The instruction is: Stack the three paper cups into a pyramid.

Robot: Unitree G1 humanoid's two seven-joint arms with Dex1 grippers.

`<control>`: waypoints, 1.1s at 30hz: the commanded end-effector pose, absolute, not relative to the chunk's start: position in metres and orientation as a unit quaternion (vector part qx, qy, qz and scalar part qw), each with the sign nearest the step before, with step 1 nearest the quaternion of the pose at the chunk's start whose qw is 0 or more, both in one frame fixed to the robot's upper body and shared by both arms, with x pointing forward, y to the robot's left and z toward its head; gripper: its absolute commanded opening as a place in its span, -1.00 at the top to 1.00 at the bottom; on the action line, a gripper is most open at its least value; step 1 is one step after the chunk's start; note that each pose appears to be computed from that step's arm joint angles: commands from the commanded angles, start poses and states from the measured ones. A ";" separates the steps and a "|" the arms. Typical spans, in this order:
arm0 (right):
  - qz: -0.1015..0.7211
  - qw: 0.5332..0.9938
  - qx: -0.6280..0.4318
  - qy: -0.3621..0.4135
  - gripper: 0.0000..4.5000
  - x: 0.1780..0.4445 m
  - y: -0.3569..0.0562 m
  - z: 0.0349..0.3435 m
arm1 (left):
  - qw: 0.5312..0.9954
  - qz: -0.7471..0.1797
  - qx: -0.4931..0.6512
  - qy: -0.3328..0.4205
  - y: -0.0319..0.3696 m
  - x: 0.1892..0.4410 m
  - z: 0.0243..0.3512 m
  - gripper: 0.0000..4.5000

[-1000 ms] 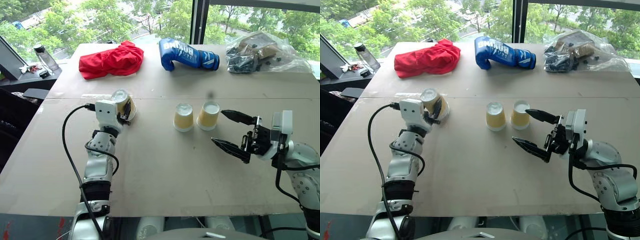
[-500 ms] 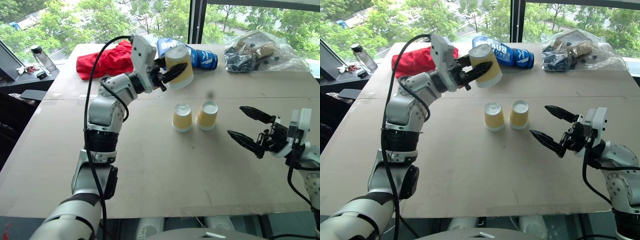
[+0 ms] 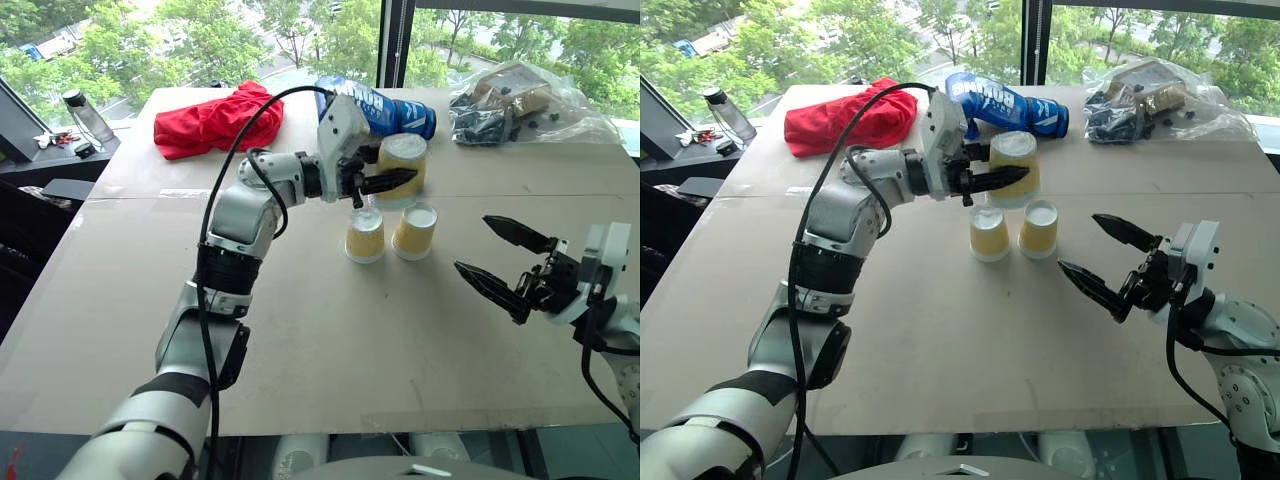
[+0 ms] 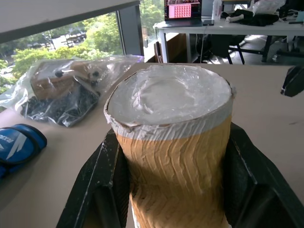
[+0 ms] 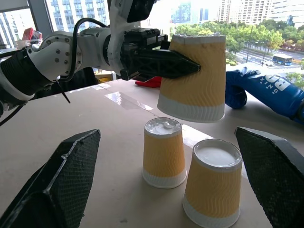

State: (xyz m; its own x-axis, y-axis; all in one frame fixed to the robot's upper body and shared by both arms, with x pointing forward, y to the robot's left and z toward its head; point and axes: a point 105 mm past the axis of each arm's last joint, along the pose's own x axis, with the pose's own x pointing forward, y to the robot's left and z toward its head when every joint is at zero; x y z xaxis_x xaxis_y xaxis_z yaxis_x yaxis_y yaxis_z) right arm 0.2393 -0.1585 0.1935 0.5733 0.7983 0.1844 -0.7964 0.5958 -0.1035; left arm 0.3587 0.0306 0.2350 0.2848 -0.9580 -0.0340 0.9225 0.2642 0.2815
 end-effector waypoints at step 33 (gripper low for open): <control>0.452 0.882 -0.018 -0.129 -1.00 0.238 -0.163 0.202 | 0.797 -0.581 0.123 -0.111 0.033 0.358 0.220 -0.99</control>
